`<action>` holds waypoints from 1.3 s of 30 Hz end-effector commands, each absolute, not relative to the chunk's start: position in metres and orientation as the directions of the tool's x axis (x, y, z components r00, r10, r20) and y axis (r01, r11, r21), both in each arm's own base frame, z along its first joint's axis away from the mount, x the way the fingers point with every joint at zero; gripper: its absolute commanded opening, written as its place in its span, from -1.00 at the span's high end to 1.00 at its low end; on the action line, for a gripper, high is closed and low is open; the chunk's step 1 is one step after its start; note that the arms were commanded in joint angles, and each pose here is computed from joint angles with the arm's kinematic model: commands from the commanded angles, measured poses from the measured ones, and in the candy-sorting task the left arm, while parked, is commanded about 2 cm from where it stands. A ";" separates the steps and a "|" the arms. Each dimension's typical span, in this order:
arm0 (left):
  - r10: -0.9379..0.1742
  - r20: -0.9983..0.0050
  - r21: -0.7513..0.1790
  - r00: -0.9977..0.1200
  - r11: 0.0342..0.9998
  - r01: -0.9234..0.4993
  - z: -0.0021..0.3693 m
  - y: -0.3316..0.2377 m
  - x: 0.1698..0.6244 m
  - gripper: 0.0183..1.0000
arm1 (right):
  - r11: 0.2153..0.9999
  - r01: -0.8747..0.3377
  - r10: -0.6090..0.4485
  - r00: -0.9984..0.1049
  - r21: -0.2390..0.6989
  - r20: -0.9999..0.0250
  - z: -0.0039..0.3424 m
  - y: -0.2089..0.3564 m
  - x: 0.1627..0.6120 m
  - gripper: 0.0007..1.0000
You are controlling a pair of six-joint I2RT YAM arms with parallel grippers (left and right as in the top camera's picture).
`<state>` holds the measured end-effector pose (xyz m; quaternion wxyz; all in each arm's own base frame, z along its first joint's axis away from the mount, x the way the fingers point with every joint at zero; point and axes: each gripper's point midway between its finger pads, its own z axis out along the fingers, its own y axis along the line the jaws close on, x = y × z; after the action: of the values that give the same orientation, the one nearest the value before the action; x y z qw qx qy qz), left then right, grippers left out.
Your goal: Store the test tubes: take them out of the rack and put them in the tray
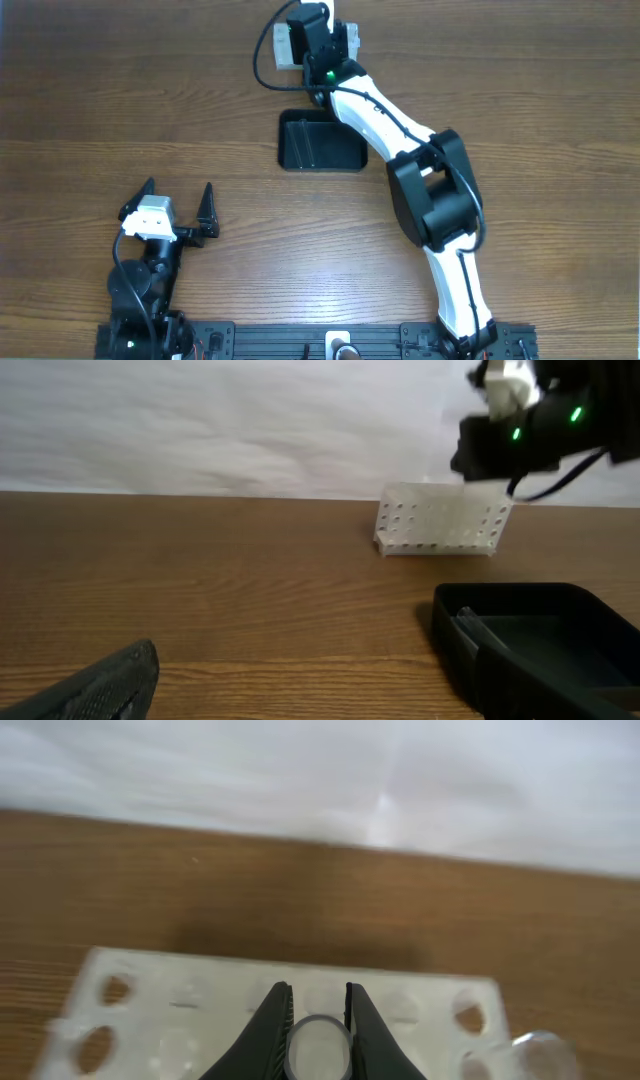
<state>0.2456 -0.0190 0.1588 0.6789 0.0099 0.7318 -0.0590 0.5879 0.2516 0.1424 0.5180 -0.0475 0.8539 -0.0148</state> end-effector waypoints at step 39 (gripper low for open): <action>-0.058 -0.995 -0.066 -0.080 0.993 0.097 0.157 -0.019 0.245 -1.00 | 0.981 0.117 0.162 -0.933 0.154 -0.322 0.086 0.218 0.421 0.83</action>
<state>0.2456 -0.0190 0.1587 0.6788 0.0099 0.7319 -0.0590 0.4189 0.2171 0.0941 0.1754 0.0534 0.9810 0.0642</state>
